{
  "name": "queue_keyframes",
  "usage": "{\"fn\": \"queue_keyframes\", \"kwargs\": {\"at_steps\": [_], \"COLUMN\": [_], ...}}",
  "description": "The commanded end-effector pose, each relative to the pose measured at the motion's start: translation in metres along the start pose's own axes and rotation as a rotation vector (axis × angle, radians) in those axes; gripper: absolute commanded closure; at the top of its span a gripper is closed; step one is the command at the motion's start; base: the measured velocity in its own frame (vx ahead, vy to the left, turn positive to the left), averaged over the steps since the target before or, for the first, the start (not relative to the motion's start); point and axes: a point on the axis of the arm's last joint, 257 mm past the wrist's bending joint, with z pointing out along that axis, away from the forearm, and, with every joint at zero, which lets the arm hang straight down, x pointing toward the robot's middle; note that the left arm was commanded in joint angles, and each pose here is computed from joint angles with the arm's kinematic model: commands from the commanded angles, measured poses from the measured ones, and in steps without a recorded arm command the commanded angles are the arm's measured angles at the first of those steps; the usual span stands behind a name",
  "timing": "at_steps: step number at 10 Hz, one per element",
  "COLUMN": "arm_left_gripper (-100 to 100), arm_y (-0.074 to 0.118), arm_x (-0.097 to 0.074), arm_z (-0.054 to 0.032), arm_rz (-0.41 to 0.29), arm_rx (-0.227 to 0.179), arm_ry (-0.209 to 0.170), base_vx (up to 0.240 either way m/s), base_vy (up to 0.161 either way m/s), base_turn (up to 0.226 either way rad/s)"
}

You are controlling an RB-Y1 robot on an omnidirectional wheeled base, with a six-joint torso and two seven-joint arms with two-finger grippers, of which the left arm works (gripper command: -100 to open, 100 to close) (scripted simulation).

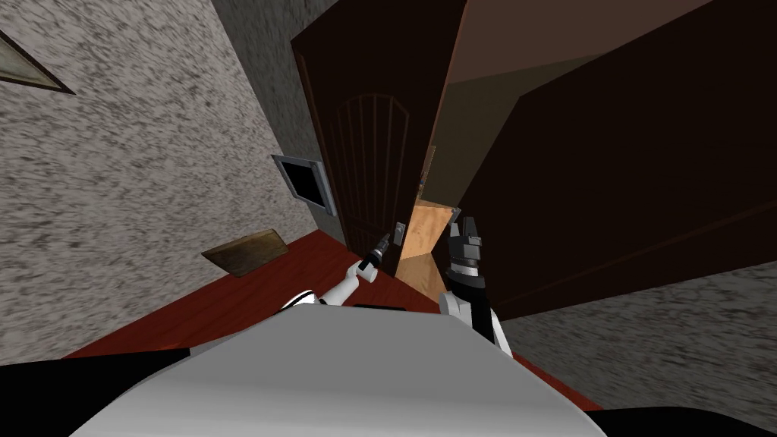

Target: Push the door open

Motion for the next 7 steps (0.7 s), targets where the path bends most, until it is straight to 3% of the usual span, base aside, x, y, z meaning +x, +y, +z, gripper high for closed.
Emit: {"fn": "queue_keyframes", "kwargs": {"at_steps": [1, 4, 7], "arm_left_gripper": [-100, -100, -100], "arm_y": [0.003, 0.004, -0.003], "arm_x": [-0.012, -0.016, 0.006], "arm_z": [-0.0034, -0.0033, 0.0026], "arm_rz": [0.017, 0.017, -0.026], "arm_rx": [-0.006, -0.008, 0.005], "arm_ry": [-0.011, -0.019, -0.01], "base_vx": [0.153, 0.169, 0.185], "base_vy": [-0.07, -0.1, -0.094], "base_turn": [-0.019, -0.023, -0.022]}}
